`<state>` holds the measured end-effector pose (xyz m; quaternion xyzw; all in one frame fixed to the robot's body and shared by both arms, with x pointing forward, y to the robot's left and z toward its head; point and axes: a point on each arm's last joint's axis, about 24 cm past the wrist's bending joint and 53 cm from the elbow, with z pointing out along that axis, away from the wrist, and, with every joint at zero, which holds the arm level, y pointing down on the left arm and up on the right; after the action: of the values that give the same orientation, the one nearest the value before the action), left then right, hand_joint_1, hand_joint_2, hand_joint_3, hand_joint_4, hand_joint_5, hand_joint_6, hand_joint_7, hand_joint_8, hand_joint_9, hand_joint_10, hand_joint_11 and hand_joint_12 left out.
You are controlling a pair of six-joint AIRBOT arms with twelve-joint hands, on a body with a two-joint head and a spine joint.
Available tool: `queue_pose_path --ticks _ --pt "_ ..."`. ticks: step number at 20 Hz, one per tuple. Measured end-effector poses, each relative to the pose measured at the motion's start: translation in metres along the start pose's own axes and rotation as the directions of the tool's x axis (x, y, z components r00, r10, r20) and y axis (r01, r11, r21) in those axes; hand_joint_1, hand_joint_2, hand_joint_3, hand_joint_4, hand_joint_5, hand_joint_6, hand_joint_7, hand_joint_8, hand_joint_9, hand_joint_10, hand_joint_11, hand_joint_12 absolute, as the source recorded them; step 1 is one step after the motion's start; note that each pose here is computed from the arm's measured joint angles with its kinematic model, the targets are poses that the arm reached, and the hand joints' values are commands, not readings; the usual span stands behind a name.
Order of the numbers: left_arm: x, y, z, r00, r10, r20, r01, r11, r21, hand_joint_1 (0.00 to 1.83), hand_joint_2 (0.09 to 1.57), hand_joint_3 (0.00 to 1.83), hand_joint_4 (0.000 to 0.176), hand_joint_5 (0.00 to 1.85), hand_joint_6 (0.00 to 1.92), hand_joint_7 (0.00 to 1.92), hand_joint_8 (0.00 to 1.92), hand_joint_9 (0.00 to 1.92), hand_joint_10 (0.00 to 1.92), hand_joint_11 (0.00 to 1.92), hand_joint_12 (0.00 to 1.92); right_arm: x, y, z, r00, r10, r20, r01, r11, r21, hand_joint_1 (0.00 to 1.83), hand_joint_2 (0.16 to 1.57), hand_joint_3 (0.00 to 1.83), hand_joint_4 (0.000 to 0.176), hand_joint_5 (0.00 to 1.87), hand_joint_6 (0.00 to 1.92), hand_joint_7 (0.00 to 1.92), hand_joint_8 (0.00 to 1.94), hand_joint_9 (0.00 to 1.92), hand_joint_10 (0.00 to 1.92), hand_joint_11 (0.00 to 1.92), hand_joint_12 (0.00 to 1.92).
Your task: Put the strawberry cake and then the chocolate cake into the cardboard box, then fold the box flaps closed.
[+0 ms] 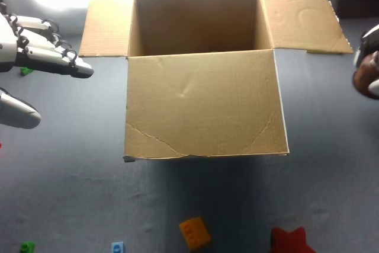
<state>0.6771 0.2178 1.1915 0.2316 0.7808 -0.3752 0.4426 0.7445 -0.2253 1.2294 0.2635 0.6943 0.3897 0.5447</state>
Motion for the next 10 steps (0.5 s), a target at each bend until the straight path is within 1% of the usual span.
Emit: queue_pose_path --ticks 1,2,3,5,7,8,9,10 --pt "0.002 0.001 0.001 0.9999 0.013 -0.001 -0.013 0.9999 -0.006 0.0 1.22 0.0 0.055 0.11 0.0 0.21 0.0 0.31 0.0 0.0 0.93 -0.01 0.002 -0.007 1.0 0.006 0.013 -0.006 1.0 -0.005 1.35 1.21 0.0 0.0 0.8 1.05 0.84 1.33 0.69 1.62 0.35 1.92" --pt "0.005 0.002 0.002 0.9999 0.015 -0.005 -0.015 0.9998 -0.011 0.0 1.22 0.0 0.056 0.11 0.0 0.21 0.0 0.31 0.0 0.0 0.92 -0.019 0.006 -0.011 0.999 0.016 0.029 -0.015 1.0 -0.014 1.35 1.21 0.0 0.0 0.8 1.03 0.84 1.33 0.69 1.63 0.35 1.92" --pt "0.009 0.004 0.003 0.9999 0.008 -0.011 -0.008 0.9998 -0.015 0.0 1.22 0.0 0.054 0.12 0.0 0.21 0.0 0.31 0.0 0.0 0.92 -0.031 0.012 -0.015 0.998 0.029 0.05 -0.028 0.999 -0.027 1.23 1.2 0.0 0.0 0.8 1.09 0.84 1.39 0.61 1.56 0.35 1.92" --pt "0.015 0.004 0.005 0.9998 0.014 -0.013 -0.014 0.9998 -0.017 0.0 1.22 0.0 0.055 0.12 0.0 0.21 0.0 0.31 0.0 0.0 0.93 -0.062 0.028 -0.023 0.992 0.063 0.11 -0.055 0.996 -0.073 1.2 1.21 0.0 0.0 0.8 1.1 0.83 1.42 0.56 1.54 0.31 1.92" --pt "0.024 0.004 0.007 0.9992 0.023 -0.033 -0.024 0.9996 -0.018 0.0 1.23 0.0 0.054 0.13 0.01 0.19 0.0 0.3 0.0 0.0 0.92 -0.078 0.042 -0.028 0.988 0.075 0.138 -0.06 0.992 -0.111 1.21 1.2 0.0 0.0 0.81 1.07 0.84 1.41 0.56 1.54 0.29 1.92" --pt "0.025 0.005 0.009 0.9991 0.022 -0.037 -0.022 0.9996 -0.019 0.0 1.23 0.0 0.056 0.13 0.01 0.19 0.0 0.3 0.0 0.0 0.93 -0.078 0.046 -0.029 0.988 0.068 0.14 -0.051 0.991 -0.12 1.21 1.19 0.0 0.0 0.84 1.04 0.85 1.4 0.57 1.53 0.3 1.92" --pt "0.026 0.004 0.01 0.9992 0.016 -0.037 -0.016 0.9997 -0.017 0.0 1.23 0.0 0.059 0.13 0.01 0.19 0.0 0.29 0.0 0.0 0.92 -0.074 0.053 -0.031 0.99 0.054 0.128 -0.035 0.989 -0.146 1.21 1.18 0.0 0.0 0.88 0.99 0.85 1.4 0.58 1.53 0.29 1.92" --pt "0.027 0.005 0.01 0.9993 0.012 -0.037 -0.013 0.9997 -0.018 0.0 1.23 0.0 0.058 0.14 0.01 0.19 0.0 0.29 0.0 0.0 0.92 -0.07 0.059 -0.032 0.992 0.032 0.12 -0.012 0.986 -0.166 1.21 1.18 0.0 0.0 0.89 0.97 0.85 1.4 0.58 1.53 0.28 1.92"
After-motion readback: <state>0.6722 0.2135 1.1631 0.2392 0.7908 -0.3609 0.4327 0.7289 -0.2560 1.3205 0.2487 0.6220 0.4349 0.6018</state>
